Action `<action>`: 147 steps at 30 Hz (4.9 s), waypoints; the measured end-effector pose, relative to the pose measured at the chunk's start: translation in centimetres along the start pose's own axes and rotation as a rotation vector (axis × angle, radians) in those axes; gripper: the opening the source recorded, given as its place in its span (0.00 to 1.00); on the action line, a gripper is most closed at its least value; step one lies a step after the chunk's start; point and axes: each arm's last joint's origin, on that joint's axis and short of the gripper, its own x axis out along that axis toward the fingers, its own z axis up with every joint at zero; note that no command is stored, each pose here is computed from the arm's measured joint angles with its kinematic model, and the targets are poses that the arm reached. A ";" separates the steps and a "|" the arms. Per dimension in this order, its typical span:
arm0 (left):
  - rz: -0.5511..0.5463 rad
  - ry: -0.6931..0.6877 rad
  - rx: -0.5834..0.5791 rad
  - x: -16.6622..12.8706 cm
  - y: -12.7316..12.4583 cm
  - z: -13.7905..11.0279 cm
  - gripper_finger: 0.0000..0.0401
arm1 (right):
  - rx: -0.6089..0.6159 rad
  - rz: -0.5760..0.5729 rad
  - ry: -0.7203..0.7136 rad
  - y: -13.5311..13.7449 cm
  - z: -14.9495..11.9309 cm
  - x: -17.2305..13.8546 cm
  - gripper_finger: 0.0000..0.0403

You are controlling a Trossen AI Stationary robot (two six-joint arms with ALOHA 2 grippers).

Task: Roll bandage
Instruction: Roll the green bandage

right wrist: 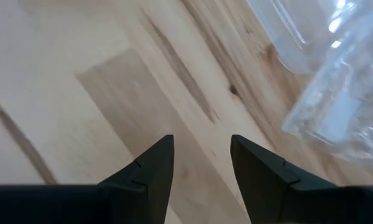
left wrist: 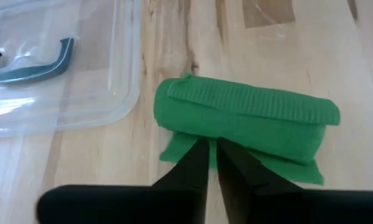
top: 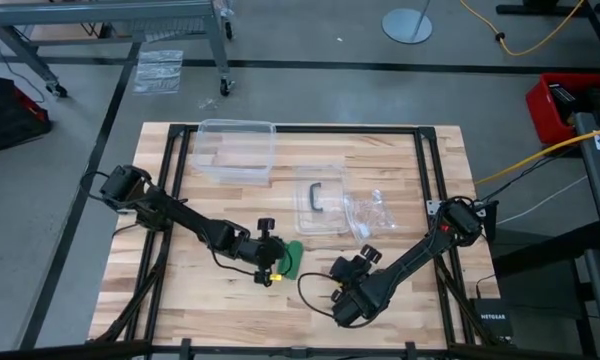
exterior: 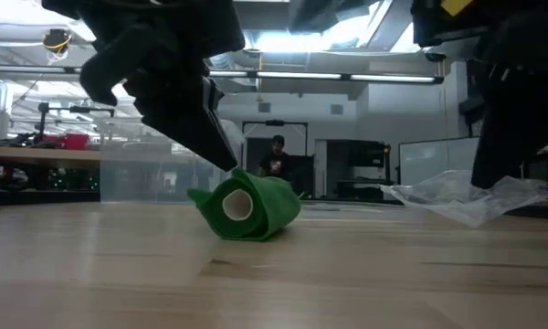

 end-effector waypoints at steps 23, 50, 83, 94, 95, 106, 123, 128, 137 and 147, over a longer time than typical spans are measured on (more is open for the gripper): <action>-0.131 -0.005 -0.072 -1.1 -3.5 -0.7 0.39 | -0.033 -0.098 0.117 -3.0 -0.2 -2.2 0.41; 0.013 -0.099 -0.238 1.8 -5.2 -1.5 0.38 | 0.052 0.004 0.004 -1.8 0.5 -2.0 0.41; 0.200 -0.244 -0.174 3.1 -6.0 -1.5 0.38 | 0.115 0.094 -0.083 -1.0 2.1 -1.6 0.41; 0.319 -0.241 -0.125 3.6 -4.5 -1.2 0.38 | 0.127 0.133 -0.069 -0.7 2.1 -1.7 0.41; 0.316 -0.242 -0.123 3.6 -4.6 -1.3 0.38 | 0.123 0.133 -0.070 -0.7 2.1 -1.7 0.41; 0.290 -0.257 -0.109 3.1 -5.6 -1.4 0.38 | 0.109 0.136 -0.071 -0.6 2.1 -1.7 0.41; 0.280 -0.249 -0.103 3.2 -5.5 -1.4 0.38 | 0.127 0.164 -0.096 -0.3 2.3 -1.8 0.41; 0.277 -0.247 -0.096 3.4 -5.5 -1.4 0.38 | 0.144 0.189 -0.123 0.0 2.5 -1.8 0.41; 0.268 -0.246 -0.087 5.0 -5.9 -1.9 0.38 | 0.139 0.194 -0.114 0.0 2.5 -1.8 0.41; 0.352 -0.228 -0.060 5.2 -4.7 -1.0 0.38 | 0.137 0.198 -0.106 0.0 2.5 -1.8 0.41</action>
